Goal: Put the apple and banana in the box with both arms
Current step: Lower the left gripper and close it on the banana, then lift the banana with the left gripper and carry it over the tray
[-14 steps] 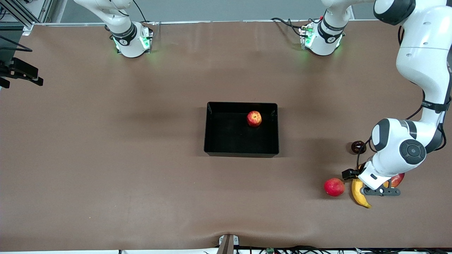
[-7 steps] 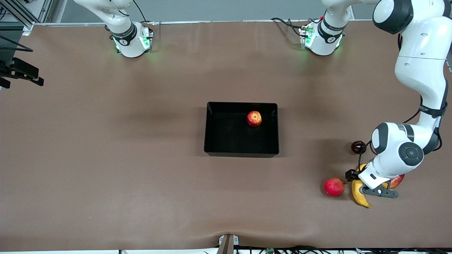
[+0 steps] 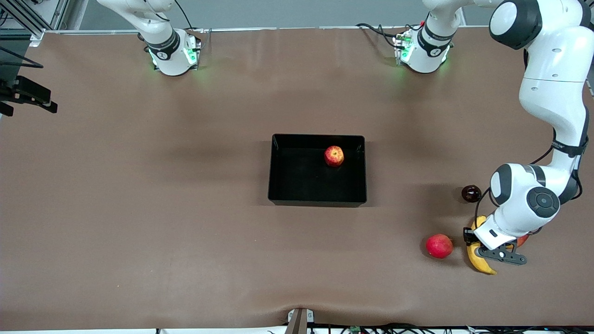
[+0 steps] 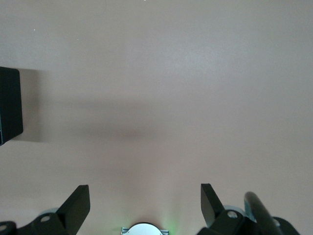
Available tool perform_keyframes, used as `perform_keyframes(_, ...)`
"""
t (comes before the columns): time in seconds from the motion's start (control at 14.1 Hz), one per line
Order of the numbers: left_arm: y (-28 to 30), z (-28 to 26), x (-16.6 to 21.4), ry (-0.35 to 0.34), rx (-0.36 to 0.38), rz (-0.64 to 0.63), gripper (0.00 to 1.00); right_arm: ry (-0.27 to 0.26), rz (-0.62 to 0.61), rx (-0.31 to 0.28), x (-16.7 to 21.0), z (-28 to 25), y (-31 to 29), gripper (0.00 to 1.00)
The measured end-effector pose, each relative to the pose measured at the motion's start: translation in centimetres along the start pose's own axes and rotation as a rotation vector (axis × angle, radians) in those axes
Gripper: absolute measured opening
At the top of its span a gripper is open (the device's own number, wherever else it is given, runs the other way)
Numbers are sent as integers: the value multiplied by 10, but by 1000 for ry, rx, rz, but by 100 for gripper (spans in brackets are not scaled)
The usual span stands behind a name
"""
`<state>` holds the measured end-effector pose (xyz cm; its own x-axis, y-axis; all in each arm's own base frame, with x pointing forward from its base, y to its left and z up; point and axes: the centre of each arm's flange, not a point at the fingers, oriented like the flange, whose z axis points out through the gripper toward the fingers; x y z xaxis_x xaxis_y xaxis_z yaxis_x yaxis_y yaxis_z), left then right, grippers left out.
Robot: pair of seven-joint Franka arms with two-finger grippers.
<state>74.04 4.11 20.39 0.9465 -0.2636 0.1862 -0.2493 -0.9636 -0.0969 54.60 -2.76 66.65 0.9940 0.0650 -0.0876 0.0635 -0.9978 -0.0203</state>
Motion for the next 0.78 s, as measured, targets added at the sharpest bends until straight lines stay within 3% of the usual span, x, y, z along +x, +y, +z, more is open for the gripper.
perform_keyframes(0.36,37,-79,31,-23,-21,84,34,0,0,0,0,0,0,100)
perform_keyframes(0.78,172,-185,53,-66,-5,226,34,0,0,0,0,0,0,100)
